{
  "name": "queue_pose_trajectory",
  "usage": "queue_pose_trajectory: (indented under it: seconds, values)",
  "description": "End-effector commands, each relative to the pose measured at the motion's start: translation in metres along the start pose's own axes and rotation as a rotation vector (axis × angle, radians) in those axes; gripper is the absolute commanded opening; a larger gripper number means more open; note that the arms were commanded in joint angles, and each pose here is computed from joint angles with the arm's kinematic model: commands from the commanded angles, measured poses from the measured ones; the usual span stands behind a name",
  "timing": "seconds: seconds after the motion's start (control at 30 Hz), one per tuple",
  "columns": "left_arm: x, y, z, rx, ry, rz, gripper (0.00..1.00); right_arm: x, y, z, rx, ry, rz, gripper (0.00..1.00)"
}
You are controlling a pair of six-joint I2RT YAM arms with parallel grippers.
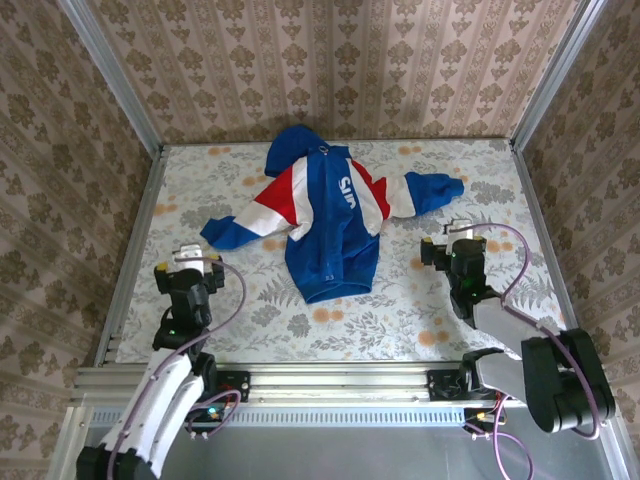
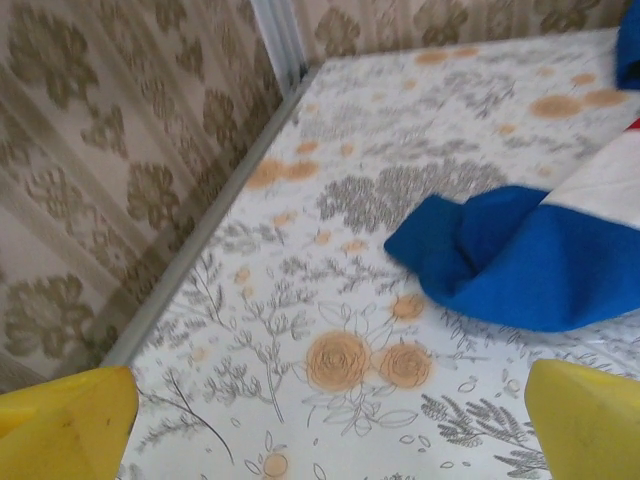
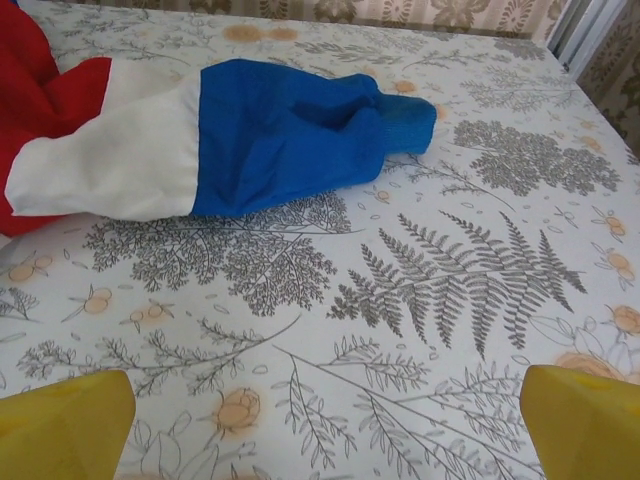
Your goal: Zip up the jacket
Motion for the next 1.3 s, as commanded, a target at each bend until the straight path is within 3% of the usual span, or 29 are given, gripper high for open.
queue_pose_trajectory:
  seconds: [0.0, 0.13, 0.3, 0.6, 0.67, 1.27]
  values:
    - [-0.014, -0.014, 0.015, 0.149, -0.092, -0.167, 1.0, -0.032, 0.006, 0.007, -0.048, -0.133, 0.031, 1.0]
    - [-0.013, -0.015, 0.038, 0.192, -0.104, -0.198, 1.0, -0.039, 0.014, 0.017, -0.081, -0.167, 0.001, 1.0]
    - [-0.025, -0.032, 0.069, 0.252, -0.11, -0.113, 1.0, -0.024, 0.012, 0.038, -0.047, -0.167, 0.012, 1.0]
    - [-0.013, -0.052, 0.118, 0.307, -0.087, -0.075, 1.0, -0.014, -0.005, 0.06, -0.026, -0.064, 0.095, 1.0]
    - [-0.008, -0.051, 0.121, 0.3, -0.027, -0.078, 1.0, -0.015, -0.005, 0.06, -0.026, -0.065, 0.096, 1.0]
    - [-0.011, -0.065, 0.123, 0.333, -0.022, -0.018, 1.0, -0.014, -0.004, 0.061, -0.027, -0.059, 0.093, 1.0]
Point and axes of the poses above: each hand's point on the last joint's axis, 136 mm out from that joint toward the fingers, its own z axis out along the fingers, its own y axis along the line the jaws close on, x = y × z, the point moved 1 cm from there along -z, back along the fingers, and after that the axes turned 4 degrees about -z, right-handed, at the moved point
